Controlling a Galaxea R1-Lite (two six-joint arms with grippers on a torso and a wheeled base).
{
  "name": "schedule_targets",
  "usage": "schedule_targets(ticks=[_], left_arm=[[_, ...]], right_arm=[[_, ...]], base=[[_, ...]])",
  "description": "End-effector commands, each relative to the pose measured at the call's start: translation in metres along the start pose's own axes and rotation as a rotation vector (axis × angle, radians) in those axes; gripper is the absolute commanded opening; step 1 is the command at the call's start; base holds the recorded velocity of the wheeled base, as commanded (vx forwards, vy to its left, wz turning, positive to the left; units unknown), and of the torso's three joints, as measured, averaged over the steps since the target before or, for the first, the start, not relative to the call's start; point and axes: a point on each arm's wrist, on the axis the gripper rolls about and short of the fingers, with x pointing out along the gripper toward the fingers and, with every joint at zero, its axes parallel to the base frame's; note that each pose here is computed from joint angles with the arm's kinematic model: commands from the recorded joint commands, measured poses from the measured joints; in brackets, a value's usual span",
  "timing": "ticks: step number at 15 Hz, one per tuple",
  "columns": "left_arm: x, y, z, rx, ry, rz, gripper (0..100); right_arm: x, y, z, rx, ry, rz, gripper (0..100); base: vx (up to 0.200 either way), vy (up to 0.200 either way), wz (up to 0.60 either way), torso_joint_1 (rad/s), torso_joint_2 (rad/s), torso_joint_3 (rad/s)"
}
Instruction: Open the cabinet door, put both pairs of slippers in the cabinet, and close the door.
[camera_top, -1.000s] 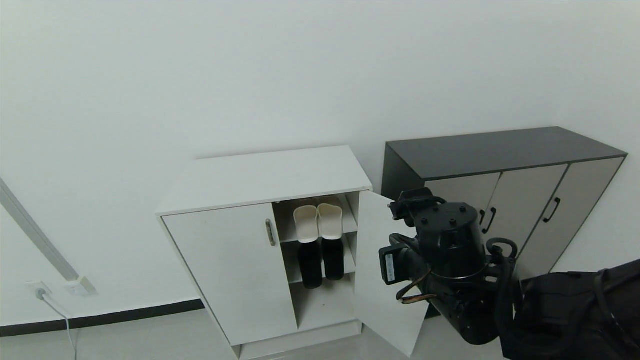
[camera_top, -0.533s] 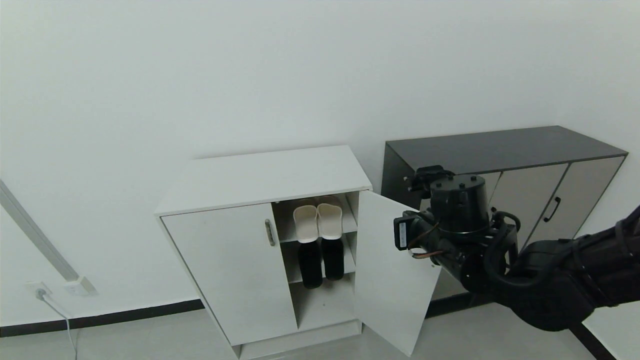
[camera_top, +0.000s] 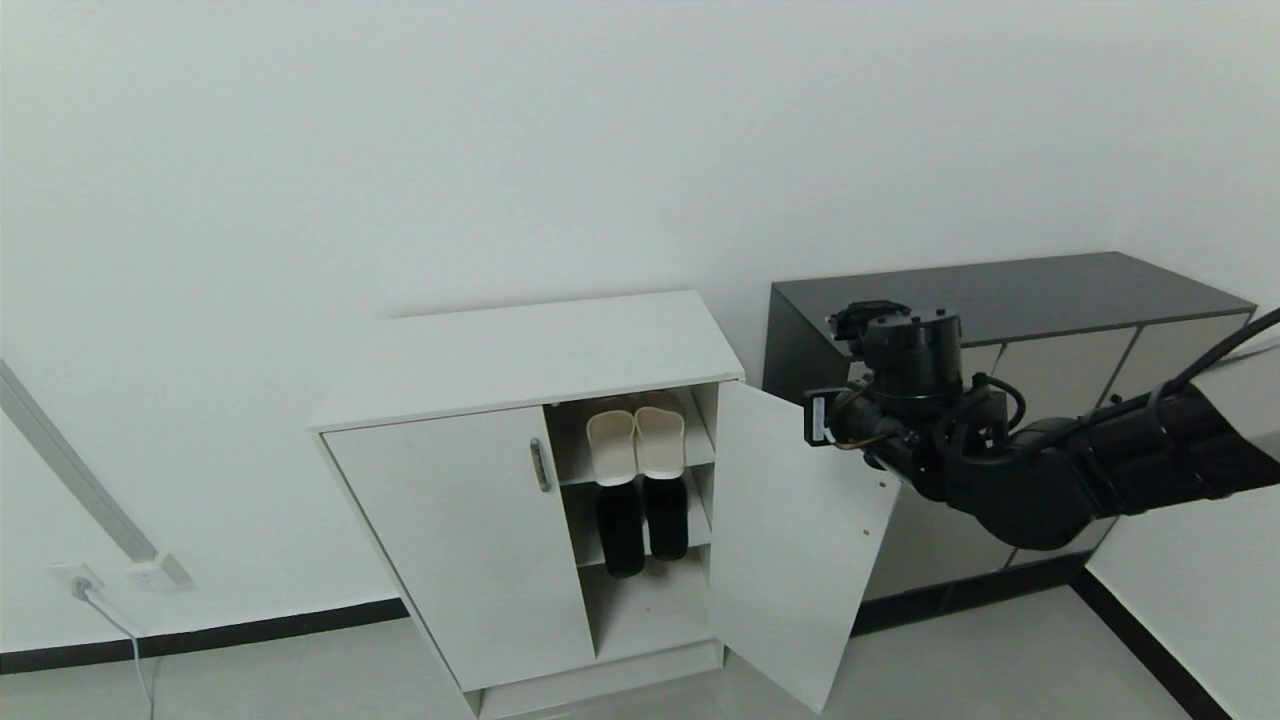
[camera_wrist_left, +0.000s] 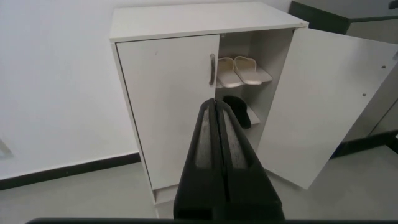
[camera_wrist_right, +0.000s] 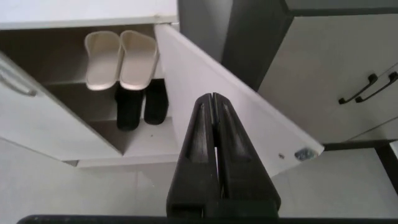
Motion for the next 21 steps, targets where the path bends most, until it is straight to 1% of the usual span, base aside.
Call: schedule_targets(ticks=[1,4,6,10,14,18,21], left_arm=[[0.0,0.0,0.0,0.0,0.0,0.0,0],[0.0,0.0,0.0,0.0,0.002,0.0,0],[0.0,0.0,0.0,0.0,0.0,0.0,0],[0.0,0.0,0.0,0.0,0.0,0.0,0],[0.0,0.0,0.0,0.0,0.0,0.0,0],[0.0,0.0,0.0,-0.002,0.002,0.0,0],[0.0,0.0,0.0,0.0,0.0,0.0,0]], right_arm=[[0.023,-0.008,-0.004,0.005,0.014,-0.032,0],[0.043,-0.019,-0.009,0.012,0.026,-0.049,0],[0.056,-0.027,-0.02,0.012,0.054,-0.062,0],[0.07,-0.04,-0.033,0.016,0.088,-0.066,0],[0.082,-0.046,-0.04,0.02,0.1,-0.081,0],[0.09,-0.053,-0.036,0.032,0.083,-0.095,0],[0.097,-0.056,-0.042,0.031,0.094,-0.106,0]], base=[[0.0,0.0,0.0,0.0,0.0,0.0],[0.0,0.0,0.0,0.0,0.0,0.0],[0.0,0.0,0.0,0.0,0.0,0.0],[0.0,0.0,0.0,0.0,0.0,0.0],[0.0,0.0,0.0,0.0,0.0,0.0],[0.0,0.0,0.0,0.0,0.0,0.0],[0.0,0.0,0.0,0.0,0.0,0.0]])
